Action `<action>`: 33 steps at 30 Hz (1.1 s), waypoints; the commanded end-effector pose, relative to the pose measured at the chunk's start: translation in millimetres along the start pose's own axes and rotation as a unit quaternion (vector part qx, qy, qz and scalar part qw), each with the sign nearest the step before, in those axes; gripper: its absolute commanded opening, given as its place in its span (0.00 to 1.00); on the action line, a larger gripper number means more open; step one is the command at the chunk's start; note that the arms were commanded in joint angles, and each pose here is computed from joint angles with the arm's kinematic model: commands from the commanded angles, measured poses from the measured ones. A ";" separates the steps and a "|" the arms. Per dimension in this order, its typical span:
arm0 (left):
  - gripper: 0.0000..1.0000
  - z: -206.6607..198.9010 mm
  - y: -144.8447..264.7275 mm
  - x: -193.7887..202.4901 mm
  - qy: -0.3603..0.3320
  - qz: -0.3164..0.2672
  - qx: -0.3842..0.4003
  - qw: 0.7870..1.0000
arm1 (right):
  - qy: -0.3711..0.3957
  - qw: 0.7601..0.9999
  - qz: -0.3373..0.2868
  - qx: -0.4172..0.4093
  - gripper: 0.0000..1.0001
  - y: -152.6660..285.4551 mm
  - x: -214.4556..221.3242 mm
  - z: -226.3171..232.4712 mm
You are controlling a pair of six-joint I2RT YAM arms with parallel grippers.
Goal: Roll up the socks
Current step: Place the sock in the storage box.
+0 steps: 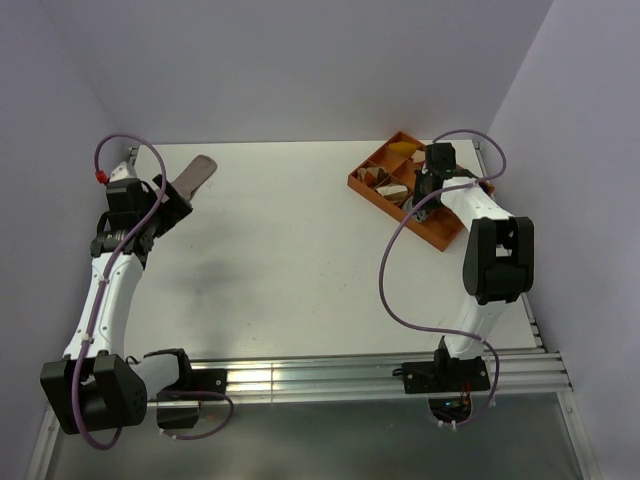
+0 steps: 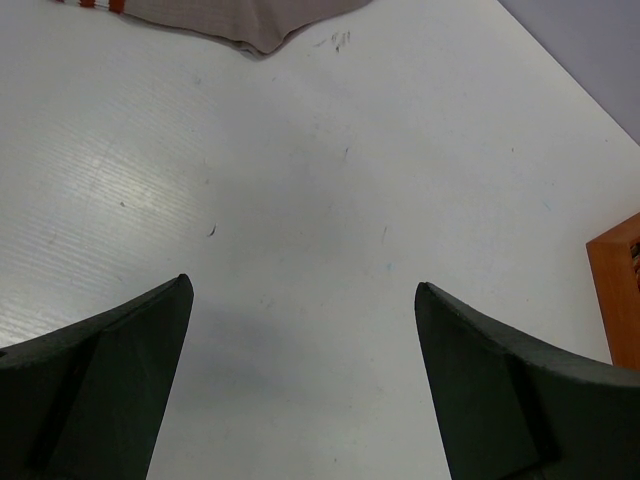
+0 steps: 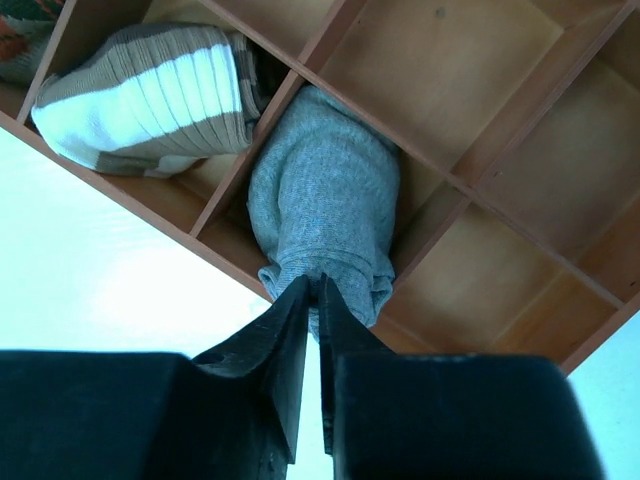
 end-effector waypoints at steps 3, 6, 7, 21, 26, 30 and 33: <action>0.98 -10.8 4.0 -5.2 -0.005 -0.009 0.029 1.000 | -0.009 1.000 0.025 -0.005 0.07 1.3 23.8 1.5; 0.98 -10.4 3.2 -4.8 -0.004 -0.007 0.028 1.000 | -0.009 0.999 0.052 -0.006 0.03 -6.9 39.9 2.9; 0.98 -10.8 3.3 -4.4 -0.003 -0.006 0.029 1.000 | -0.008 0.998 0.059 -0.006 0.03 -9.4 44.2 3.3; 0.98 -8.3 0.5 -3.2 -0.003 -0.004 0.024 1.000 | -0.016 0.987 0.159 -0.021 0.00 -32.8 86.2 10.1; 0.98 -8.2 0.5 -3.2 -0.005 -0.004 0.024 1.000 | -0.014 0.983 0.173 -0.051 0.08 -39.0 77.9 18.1; 0.98 -7.7 1.0 -3.8 -0.005 -0.006 0.023 1.000 | -0.012 0.981 0.182 -0.059 0.12 -40.1 79.6 20.4; 0.98 -8.3 1.7 -3.6 -0.004 -0.006 0.025 1.000 | -0.012 0.986 0.157 -0.062 0.13 -30.6 68.5 20.4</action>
Point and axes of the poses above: each gripper's point midway between its finger pads, its own y axis back along the fingers, its own z axis along the line the jaws close on, x = y × z, the point moved 1 cm from there along y, back along the fingers, and after that the axes turned 15 degrees about y, right-handed, at the moved point
